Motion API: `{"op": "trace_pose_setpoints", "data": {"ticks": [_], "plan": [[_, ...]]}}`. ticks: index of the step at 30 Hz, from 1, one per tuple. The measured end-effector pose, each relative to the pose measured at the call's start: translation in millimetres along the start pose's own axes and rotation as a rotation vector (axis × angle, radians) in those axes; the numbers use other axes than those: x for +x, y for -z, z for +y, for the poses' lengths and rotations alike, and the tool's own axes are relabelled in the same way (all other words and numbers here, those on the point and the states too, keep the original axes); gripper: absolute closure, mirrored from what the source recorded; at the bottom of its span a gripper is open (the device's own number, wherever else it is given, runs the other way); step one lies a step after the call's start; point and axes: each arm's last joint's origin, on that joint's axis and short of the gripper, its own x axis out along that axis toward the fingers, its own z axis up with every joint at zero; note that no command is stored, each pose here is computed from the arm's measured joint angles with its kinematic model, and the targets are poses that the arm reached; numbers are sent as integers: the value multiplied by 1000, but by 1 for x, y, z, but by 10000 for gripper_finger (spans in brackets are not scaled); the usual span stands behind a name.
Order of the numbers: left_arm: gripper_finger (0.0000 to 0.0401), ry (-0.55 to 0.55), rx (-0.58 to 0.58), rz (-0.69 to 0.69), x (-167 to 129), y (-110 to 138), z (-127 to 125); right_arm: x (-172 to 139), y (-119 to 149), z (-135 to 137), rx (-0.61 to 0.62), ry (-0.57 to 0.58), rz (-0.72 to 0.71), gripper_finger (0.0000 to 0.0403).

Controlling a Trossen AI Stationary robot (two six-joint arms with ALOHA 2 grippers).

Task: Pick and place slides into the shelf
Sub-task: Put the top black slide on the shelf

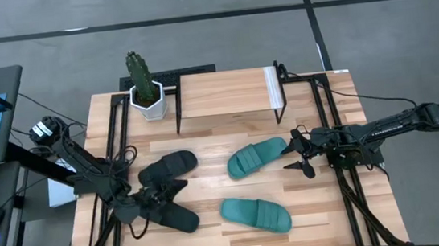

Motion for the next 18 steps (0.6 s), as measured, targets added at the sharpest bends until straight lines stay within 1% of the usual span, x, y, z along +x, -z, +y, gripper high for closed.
{"op": "trace_pose_setpoints", "data": {"ticks": [2,4,5,6,10,13,16,18], "plan": [[399,-35,-160,6,0,-8,5,0,0,0,0,0,0,133],[399,-137,-330,36,1,-16,13,0,0,0,0,0,0,133],[399,-193,-384,52,2,-21,18,0,0,0,0,0,0,133],[399,-247,-402,71,2,-25,24,0,0,0,0,0,0,133],[399,-435,-311,186,4,-54,54,0,0,0,0,0,0,133],[399,-473,-266,230,9,-77,81,0,0,0,0,0,0,133],[399,-511,-300,250,11,-99,114,0,0,0,0,0,0,133],[399,-530,-279,273,14,-107,132,0,0,0,0,0,0,133]]}}
